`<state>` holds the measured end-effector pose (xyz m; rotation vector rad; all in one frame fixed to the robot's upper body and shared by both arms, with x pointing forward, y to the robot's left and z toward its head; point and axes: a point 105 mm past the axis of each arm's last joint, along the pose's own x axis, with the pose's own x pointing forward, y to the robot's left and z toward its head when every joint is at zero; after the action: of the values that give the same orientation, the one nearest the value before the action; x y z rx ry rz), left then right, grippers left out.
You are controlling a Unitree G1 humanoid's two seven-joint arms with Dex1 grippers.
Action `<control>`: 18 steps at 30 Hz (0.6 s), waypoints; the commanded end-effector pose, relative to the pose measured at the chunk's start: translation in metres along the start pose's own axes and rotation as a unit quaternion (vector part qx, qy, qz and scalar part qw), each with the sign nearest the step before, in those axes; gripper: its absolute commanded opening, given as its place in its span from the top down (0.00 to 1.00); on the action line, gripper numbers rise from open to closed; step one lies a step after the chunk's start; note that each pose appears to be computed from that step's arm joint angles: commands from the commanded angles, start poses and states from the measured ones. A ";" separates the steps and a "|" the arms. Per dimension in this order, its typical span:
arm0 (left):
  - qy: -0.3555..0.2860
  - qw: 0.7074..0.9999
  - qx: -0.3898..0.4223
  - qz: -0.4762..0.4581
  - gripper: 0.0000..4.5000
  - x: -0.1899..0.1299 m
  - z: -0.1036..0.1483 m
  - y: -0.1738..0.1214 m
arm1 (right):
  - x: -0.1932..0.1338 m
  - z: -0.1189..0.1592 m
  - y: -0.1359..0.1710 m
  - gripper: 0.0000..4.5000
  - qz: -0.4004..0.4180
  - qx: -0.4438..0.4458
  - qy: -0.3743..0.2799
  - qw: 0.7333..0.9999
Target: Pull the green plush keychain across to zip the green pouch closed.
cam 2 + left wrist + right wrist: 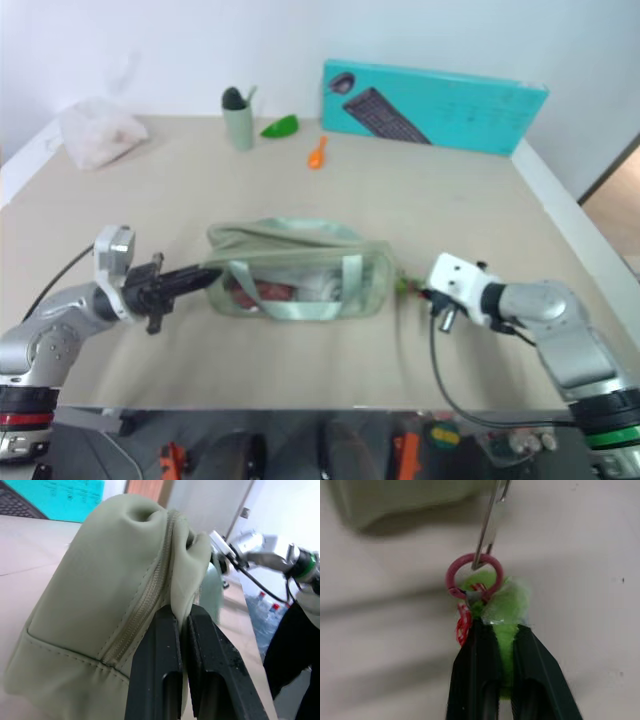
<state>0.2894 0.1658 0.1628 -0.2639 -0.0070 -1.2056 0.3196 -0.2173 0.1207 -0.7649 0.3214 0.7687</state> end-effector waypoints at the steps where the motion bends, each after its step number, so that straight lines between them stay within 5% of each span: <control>1: -0.007 1.000 -0.004 0.030 1.00 -0.008 0.006 0.008 | 0.000 0.010 -0.010 0.60 -0.011 0.012 -0.013 1.000; 9: -0.011 0.999 -0.008 0.049 1.00 -0.006 0.005 0.012 | -0.007 0.033 -0.024 0.00 -0.018 0.038 -0.065 0.997; 12: -0.010 0.999 -0.012 0.051 1.00 0.001 0.005 0.011 | -0.010 0.040 -0.026 0.00 -0.014 0.052 -0.082 0.995; 18: -0.033 0.998 -0.028 0.053 0.54 0.009 0.022 0.010 | -0.031 0.032 -0.051 0.00 -0.058 0.070 -0.081 0.993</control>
<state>0.3058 0.1649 0.1638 -0.3673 0.0481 -1.0778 0.3319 -0.2197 0.1619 -0.5678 0.2348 0.7434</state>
